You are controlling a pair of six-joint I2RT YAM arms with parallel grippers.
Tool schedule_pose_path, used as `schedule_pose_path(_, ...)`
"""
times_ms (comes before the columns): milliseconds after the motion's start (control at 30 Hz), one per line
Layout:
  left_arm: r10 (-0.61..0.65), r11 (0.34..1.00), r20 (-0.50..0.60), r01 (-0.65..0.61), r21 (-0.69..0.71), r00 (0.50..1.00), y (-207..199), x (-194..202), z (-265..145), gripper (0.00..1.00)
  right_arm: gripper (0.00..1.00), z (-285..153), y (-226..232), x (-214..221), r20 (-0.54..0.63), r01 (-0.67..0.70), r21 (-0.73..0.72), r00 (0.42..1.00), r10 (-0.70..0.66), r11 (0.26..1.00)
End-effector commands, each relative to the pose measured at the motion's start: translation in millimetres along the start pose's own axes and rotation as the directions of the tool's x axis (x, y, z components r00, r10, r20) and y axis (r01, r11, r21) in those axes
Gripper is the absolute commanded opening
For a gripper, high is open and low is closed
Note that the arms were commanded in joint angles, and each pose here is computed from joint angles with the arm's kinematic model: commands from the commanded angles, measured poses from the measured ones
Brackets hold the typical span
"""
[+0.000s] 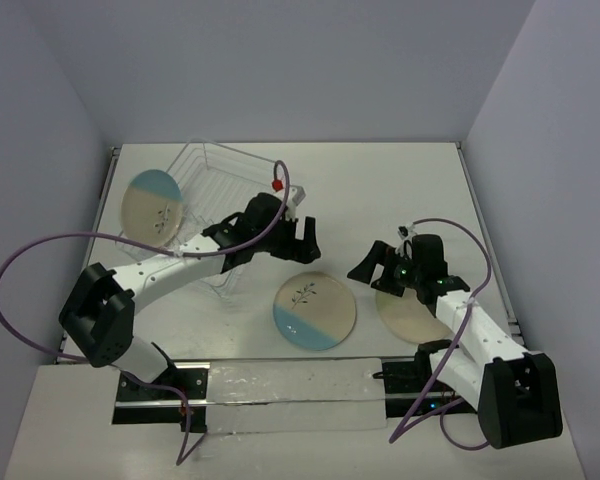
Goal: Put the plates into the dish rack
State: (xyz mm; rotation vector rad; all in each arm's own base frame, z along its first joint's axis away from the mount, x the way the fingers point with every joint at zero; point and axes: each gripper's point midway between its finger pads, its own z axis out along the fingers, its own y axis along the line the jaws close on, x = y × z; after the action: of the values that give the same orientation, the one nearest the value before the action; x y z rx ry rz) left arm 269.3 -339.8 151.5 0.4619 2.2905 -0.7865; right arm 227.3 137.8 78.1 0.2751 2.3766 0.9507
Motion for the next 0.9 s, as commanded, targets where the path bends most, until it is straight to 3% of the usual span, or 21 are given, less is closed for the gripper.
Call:
schedule_pose_path(0,-0.121,0.992,-0.003,0.121,0.035,0.993,-5,14,1,0.99,0.99,1,2,5,-0.020,0.024,-0.019,1.000,-0.024,1.000)
schedule_pose_path(267,-0.208,0.978,-0.136,0.202,-0.057,0.969,23,76,8,0.99,0.98,8,3,18,-0.088,0.031,-0.027,0.996,-0.033,0.999)
schedule_pose_path(500,-0.236,0.966,-0.324,0.256,0.020,0.916,19,138,10,0.99,0.98,16,-3,44,-0.189,-0.016,-0.001,0.982,0.015,1.000)
schedule_pose_path(600,-0.259,0.966,-0.335,0.253,-0.062,0.906,36,153,8,0.99,0.97,19,-4,57,-0.251,-0.046,0.006,0.967,0.046,0.999)
schedule_pose_path(867,-0.256,0.967,-0.404,0.229,-0.115,0.878,48,179,1,0.99,0.97,23,5,80,-0.369,-0.066,0.012,0.927,0.065,0.998)
